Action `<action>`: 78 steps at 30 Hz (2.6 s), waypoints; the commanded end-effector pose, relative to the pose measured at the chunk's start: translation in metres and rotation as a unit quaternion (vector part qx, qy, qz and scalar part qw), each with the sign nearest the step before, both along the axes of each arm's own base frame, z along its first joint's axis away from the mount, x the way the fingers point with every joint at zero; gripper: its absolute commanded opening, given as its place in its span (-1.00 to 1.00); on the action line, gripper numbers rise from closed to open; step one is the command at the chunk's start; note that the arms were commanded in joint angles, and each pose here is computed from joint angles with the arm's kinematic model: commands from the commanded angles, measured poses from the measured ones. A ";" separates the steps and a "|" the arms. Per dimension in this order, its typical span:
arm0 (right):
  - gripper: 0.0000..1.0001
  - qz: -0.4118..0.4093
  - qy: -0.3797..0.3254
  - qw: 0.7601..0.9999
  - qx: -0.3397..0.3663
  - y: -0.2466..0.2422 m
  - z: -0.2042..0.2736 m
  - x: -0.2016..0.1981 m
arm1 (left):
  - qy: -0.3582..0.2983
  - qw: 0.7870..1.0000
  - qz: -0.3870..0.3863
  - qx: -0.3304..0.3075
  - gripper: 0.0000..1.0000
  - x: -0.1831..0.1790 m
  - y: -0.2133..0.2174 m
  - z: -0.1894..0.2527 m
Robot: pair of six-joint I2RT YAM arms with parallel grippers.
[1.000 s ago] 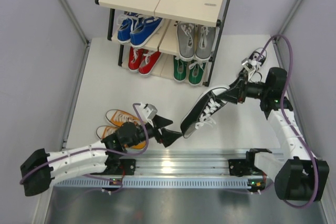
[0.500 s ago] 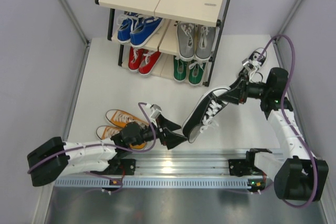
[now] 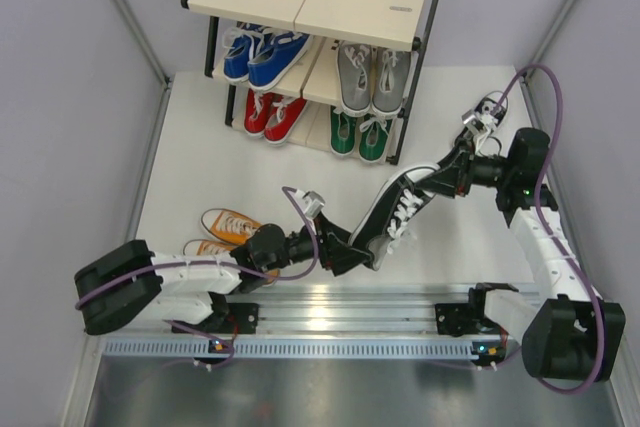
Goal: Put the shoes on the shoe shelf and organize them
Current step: Pick up the shoe at the center of the board, then place the shoe at the shoe shelf.
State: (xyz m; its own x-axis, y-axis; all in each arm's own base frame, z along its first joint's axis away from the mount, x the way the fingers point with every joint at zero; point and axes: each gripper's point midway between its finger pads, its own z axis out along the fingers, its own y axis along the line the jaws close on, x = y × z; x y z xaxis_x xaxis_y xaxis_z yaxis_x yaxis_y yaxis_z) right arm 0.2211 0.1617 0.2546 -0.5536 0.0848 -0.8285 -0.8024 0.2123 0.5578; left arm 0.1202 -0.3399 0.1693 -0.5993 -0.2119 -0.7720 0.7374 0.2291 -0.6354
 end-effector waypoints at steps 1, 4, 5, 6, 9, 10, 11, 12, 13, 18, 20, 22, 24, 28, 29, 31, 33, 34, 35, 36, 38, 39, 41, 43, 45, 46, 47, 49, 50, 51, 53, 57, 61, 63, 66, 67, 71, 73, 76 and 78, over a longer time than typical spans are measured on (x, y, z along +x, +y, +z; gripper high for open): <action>-1.00 0.026 -0.013 1.000 0.009 0.002 0.014 -0.009 | -0.033 0.995 0.026 -0.092 0.63 0.015 -0.009 0.060; -1.00 0.026 -0.014 1.000 0.009 0.002 0.013 -0.009 | -0.033 0.995 0.016 -0.092 0.38 0.012 -0.010 0.062; -1.00 0.026 -0.014 1.000 0.009 0.002 0.013 -0.009 | -0.031 0.995 0.013 -0.090 0.29 0.012 -0.011 0.061; -1.00 0.026 -0.014 1.000 0.009 0.002 0.013 -0.009 | -0.031 0.996 0.010 -0.086 0.22 0.011 -0.011 0.060; -1.00 0.026 -0.015 0.999 0.009 0.002 0.013 -0.009 | -0.034 0.997 0.007 -0.075 -0.51 0.011 -0.012 0.060; -1.00 0.027 -0.017 0.999 0.009 0.002 0.013 -0.009 | -0.034 0.997 0.007 -0.072 -0.73 0.012 -0.012 0.059; -1.00 0.027 -0.018 0.999 0.008 0.002 0.014 -0.010 | -0.039 0.997 0.010 -0.069 -1.00 0.013 -0.011 0.059; -1.00 0.026 -0.018 0.999 0.008 0.002 0.014 -0.010 | -0.040 0.997 0.012 -0.064 -1.00 0.013 -0.009 0.060; -1.00 0.024 -0.021 0.999 0.008 0.001 0.014 -0.010 | -0.041 0.997 0.012 -0.060 -1.00 0.013 -0.009 0.059; -0.94 0.018 -0.025 1.000 0.005 0.001 0.012 -0.010 | -0.006 0.998 -0.007 -0.064 -1.00 0.009 0.001 0.066; -0.31 0.016 -0.027 0.999 0.004 0.001 0.012 -0.010 | 0.018 0.998 -0.005 -0.066 -1.00 0.012 0.007 0.065; 0.13 0.009 -0.040 0.999 -0.003 0.000 0.014 -0.009 | 0.032 0.997 -0.001 -0.064 -1.00 0.013 0.012 0.065; 0.52 0.000 -0.050 0.999 -0.009 -0.001 0.017 -0.011 | 0.030 0.997 0.004 -0.069 -1.00 0.014 0.018 0.071; 0.82 -0.033 -0.092 0.995 -0.024 -0.018 0.030 -0.006 | 0.023 0.997 0.020 -0.070 -1.00 0.015 0.033 0.083; 0.85 -0.039 -0.089 0.995 -0.025 -0.021 0.030 -0.006 | 0.023 0.997 0.024 -0.066 -1.00 0.013 0.039 0.086; 0.86 -0.053 -0.100 0.993 -0.025 -0.033 0.029 -0.004 | 0.007 0.997 0.037 -0.065 -1.00 0.016 0.048 0.099; 0.86 -0.058 -0.106 0.992 -0.024 -0.038 0.028 -0.005 | 0.008 0.997 0.051 -0.049 -1.00 0.018 0.060 0.103; 0.86 -0.066 -0.107 0.992 -0.025 -0.042 0.025 -0.004 | 0.000 0.998 0.054 -0.041 -1.00 0.018 0.064 0.106; 0.86 -0.067 -0.116 0.991 -0.027 -0.043 0.025 -0.004 | -0.018 0.997 0.055 -0.054 -1.00 0.015 0.070 0.129; 0.87 -0.071 -0.118 0.990 -0.030 -0.044 0.022 -0.004 | -0.014 0.997 0.062 -0.036 -1.00 0.018 0.075 0.126; 0.87 -0.078 -0.123 0.989 -0.033 -0.045 0.022 -0.004 | -0.045 0.995 0.074 -0.043 -1.00 0.018 0.083 0.153; 0.87 -0.085 -0.125 0.988 -0.038 -0.046 0.020 -0.002 | -0.052 0.995 0.079 -0.040 -1.00 0.019 0.086 0.158; 0.87 -0.088 -0.131 0.987 -0.043 -0.046 0.017 -0.003 | -0.064 0.994 0.087 -0.031 -1.00 0.022 0.088 0.169; 0.88 -0.096 -0.132 0.985 -0.049 -0.047 0.013 -0.002 | -0.088 0.991 0.095 -0.038 -1.00 0.024 0.092 0.199; 0.88 -0.103 -0.135 0.984 -0.056 -0.048 0.012 -0.002 | -0.109 0.987 0.103 -0.051 -1.00 0.029 0.094 0.231; 0.88 -0.102 -0.134 0.984 -0.056 -0.048 0.011 -0.002 | -0.118 0.986 0.103 -0.054 -1.00 0.030 0.094 0.241; 0.88 -0.102 -0.136 0.984 -0.057 -0.048 0.011 -0.003 | -0.121 0.986 0.102 -0.053 -1.00 0.035 0.090 0.248; 0.89 -0.104 -0.134 0.984 -0.058 -0.048 0.009 -0.003 | -0.132 0.983 0.111 -0.064 -1.00 0.040 0.095 0.279; 0.89 -0.105 -0.137 0.983 -0.059 -0.048 0.010 -0.003 | -0.120 0.985 0.112 -0.052 -1.00 0.051 0.089 0.278; 0.89 -0.106 -0.137 0.983 -0.059 -0.048 0.009 -0.003 | -0.132 0.982 0.118 -0.069 -1.00 0.054 0.095 0.304; 0.89 -0.106 -0.138 0.983 -0.059 -0.048 0.010 -0.003 | -0.119 0.983 0.125 -0.062 -1.00 0.074 0.091 0.310; 0.89 -0.107 -0.139 0.983 -0.060 -0.048 0.010 -0.004 | -0.109 0.977 0.164 -0.083 -1.00 0.116 0.110 0.345; 0.89 -0.106 -0.138 0.983 -0.059 -0.047 0.009 -0.005 | -0.060 0.969 0.206 -0.125 -1.00 0.156 0.135 0.371; 0.89 -0.107 -0.136 0.983 -0.058 -0.047 0.008 -0.005 | -0.044 0.961 0.236 -0.135 -1.00 0.184 0.156 0.375; 0.89 -0.107 -0.136 0.983 -0.058 -0.048 0.009 -0.005 | -0.010 0.946 0.270 -0.180 -1.00 0.213 0.191 0.391; 0.89 -0.107 -0.135 0.983 -0.058 -0.048 0.008 -0.005 | -0.001 0.943 0.280 -0.182 -1.00 0.221 0.199 0.391; 0.89 -0.107 -0.133 0.984 -0.058 -0.048 0.007 -0.004 | 0.036 0.932 0.299 -0.203 -1.00 0.263 0.225 0.391; 0.89 -0.108 -0.132 0.984 -0.058 -0.048 0.007 -0.004 | 0.057 0.930 0.285 -0.224 -1.00 0.275 0.232 0.395; 0.89 -0.108 -0.132 0.984 -0.058 -0.048 0.007 -0.004 | 0.072 0.926 0.292 -0.229 -1.00 0.292 0.246 0.398; 0.89 -0.107 -0.133 0.984 -0.058 -0.048 0.007 -0.005 | 0.081 0.924 0.300 -0.222 -1.00 0.298 0.250 0.397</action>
State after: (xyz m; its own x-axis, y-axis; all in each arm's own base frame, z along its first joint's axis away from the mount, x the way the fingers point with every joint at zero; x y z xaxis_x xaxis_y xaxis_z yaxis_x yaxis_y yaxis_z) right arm 0.2155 0.1163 0.2551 -0.3583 0.0902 -0.9293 -0.8249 0.4356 0.3603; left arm 0.4479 -0.0870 0.4887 -0.4218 -0.8310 -0.3626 0.2375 0.2847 -0.9287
